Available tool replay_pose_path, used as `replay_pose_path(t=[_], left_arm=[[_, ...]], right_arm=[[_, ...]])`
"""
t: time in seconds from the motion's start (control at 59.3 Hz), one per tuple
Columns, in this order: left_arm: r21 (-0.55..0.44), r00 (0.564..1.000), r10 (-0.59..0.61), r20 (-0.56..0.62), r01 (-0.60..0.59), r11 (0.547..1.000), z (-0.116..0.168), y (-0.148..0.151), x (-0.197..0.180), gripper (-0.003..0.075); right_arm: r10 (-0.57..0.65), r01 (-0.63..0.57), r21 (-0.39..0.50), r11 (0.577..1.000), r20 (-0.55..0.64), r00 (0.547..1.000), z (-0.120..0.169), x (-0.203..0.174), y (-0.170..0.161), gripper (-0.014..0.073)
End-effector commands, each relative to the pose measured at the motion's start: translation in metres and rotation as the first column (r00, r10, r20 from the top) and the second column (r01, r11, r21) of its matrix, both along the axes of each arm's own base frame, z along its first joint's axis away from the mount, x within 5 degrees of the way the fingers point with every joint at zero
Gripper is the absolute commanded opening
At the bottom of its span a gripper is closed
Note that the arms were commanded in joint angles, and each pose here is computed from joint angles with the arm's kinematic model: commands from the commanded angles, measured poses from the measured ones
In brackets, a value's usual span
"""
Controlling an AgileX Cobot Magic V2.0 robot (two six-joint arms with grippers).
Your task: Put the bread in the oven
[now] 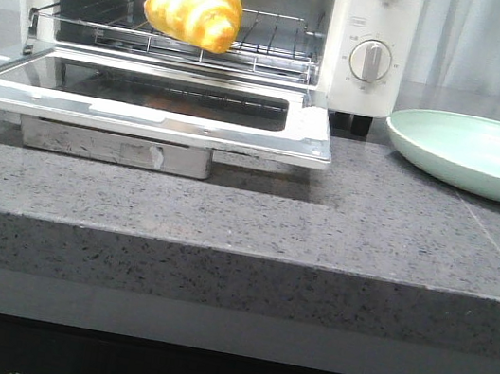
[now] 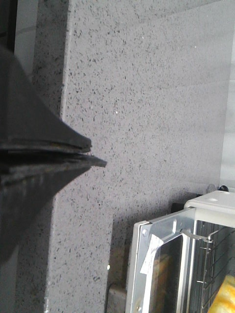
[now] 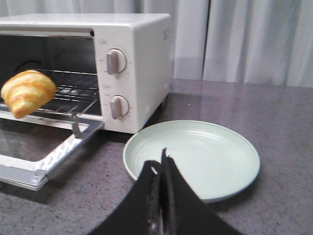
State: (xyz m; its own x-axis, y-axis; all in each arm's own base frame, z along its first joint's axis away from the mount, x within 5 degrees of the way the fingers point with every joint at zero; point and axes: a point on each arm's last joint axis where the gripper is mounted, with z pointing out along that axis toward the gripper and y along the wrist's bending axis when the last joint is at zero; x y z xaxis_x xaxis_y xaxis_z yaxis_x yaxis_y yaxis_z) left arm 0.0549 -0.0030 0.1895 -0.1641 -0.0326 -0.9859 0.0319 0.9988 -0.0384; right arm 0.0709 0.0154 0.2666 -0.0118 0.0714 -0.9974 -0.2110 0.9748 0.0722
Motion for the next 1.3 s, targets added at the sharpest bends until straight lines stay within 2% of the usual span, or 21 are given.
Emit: replay_pose_path(t=[0.0,0.152,0.388,1.281], left_arm=[[-0.016,0.996,0.008,0.086,-0.007,1.000,0.005,0.001,0.000,-0.0020],[-0.016,0.996,0.008,0.086,-0.007,1.000,0.005,0.001,0.000,-0.0020],[-0.016,0.996,0.008,0.086,-0.007,1.000,0.005,0.001,0.000,-0.0020],[-0.016,0.996,0.008,0.086,-0.007,1.000,0.005,0.001,0.000,-0.0020]], right_arm=[[-0.069,0.065,0.035,0.997,0.108,0.992,0.000,-0.008,-0.006,-0.0069],[-0.151,0.147,0.045,0.988,0.083,0.985,-0.034,-0.016,-0.012,-0.0069],[-0.170,0.169,0.035,0.985,0.028,0.985,-0.064,-0.016,-0.013,-0.0069],[-0.169,0.169,0.032,0.985,0.013,0.986,-0.066,-0.016,-0.013,-0.0069]])
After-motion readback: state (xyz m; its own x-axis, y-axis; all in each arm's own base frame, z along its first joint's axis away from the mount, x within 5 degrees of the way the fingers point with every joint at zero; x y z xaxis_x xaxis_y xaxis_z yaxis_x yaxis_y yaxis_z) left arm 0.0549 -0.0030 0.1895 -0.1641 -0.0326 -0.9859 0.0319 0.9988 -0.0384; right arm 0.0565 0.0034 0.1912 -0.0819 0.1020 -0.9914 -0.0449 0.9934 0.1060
